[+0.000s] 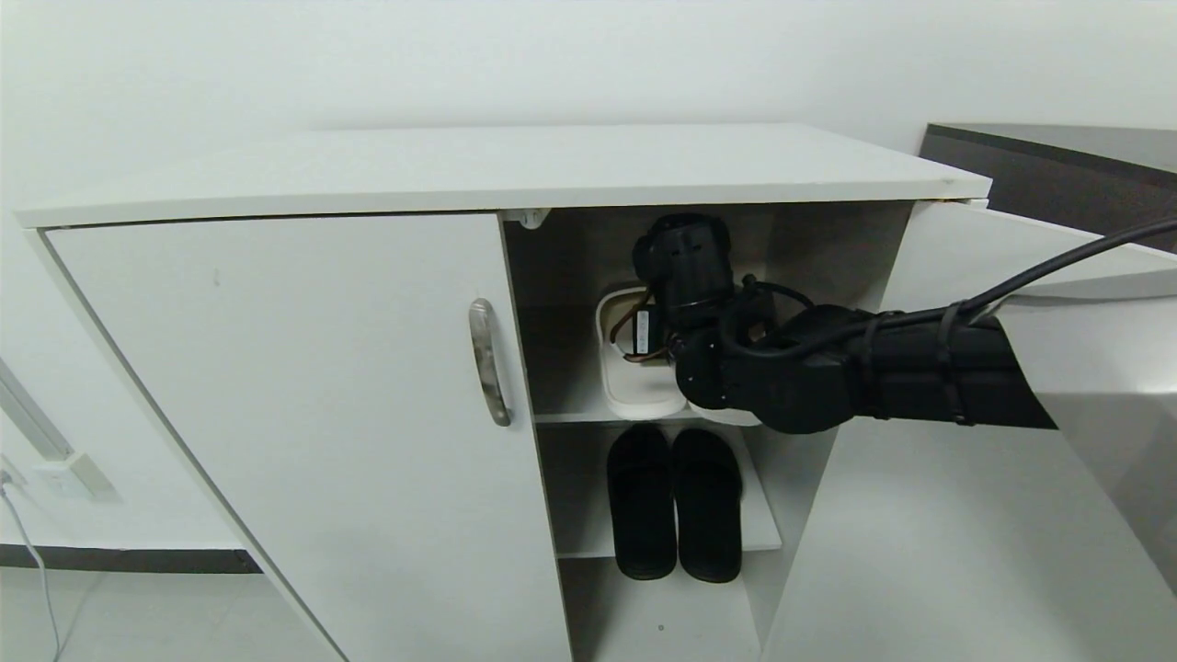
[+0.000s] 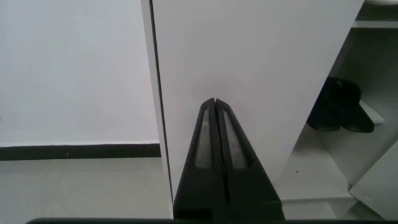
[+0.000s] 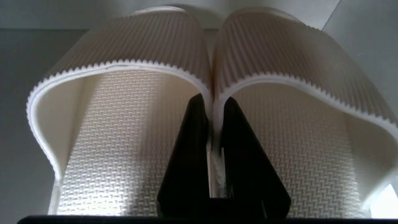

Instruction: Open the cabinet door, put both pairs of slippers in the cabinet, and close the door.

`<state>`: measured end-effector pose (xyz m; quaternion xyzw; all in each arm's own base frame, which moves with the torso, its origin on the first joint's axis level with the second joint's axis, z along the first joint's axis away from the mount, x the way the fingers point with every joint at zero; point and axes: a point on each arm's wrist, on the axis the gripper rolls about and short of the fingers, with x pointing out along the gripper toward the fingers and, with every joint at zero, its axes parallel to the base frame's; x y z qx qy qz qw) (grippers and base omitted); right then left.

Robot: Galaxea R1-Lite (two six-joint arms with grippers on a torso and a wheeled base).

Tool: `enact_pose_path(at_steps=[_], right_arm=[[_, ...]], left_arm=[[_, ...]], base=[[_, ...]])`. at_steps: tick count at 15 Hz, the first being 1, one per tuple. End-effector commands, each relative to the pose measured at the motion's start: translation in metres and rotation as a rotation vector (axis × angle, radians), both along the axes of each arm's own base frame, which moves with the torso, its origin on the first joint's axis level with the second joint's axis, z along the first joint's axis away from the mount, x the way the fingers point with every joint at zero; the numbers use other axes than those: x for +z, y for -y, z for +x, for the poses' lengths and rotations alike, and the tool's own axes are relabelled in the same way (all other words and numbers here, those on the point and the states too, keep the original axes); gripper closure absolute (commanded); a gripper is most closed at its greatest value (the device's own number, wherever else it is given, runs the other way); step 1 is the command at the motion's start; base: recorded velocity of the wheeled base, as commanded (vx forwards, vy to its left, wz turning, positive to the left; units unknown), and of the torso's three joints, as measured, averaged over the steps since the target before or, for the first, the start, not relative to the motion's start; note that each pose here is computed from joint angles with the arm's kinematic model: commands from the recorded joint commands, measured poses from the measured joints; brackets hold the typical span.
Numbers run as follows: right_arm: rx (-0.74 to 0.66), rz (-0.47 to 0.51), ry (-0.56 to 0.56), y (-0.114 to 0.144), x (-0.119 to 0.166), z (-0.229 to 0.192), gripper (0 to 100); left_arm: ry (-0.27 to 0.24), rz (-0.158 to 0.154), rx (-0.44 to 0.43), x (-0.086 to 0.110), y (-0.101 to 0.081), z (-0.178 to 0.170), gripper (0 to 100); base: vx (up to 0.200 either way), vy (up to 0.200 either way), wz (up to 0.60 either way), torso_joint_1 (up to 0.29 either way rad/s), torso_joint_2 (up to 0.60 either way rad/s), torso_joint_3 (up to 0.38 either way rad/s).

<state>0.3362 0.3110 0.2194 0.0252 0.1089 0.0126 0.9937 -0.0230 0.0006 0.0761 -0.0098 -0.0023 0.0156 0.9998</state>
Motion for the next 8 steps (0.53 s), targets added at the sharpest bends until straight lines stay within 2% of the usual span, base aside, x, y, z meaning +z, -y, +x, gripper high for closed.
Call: enact_pose_path(at_steps=[1, 8], right_arm=[[-0.002, -0.008, -0.008, -0.0039, -0.0082, 0.0049, 100], [-0.005, -0.013, -0.013, -0.0047, -0.0123, 0.0078, 100]], left_arm=[[-0.003, 0.000, 0.001, -0.0004, 0.0000, 0.0002, 100], [-0.001, 0.000, 0.001, 0.0000, 0.0000, 0.0001, 100]], base=[[0.000, 0.000, 0.00, 0.000, 0.00, 0.000], [0.000, 0.000, 0.00, 0.000, 0.00, 0.000]])
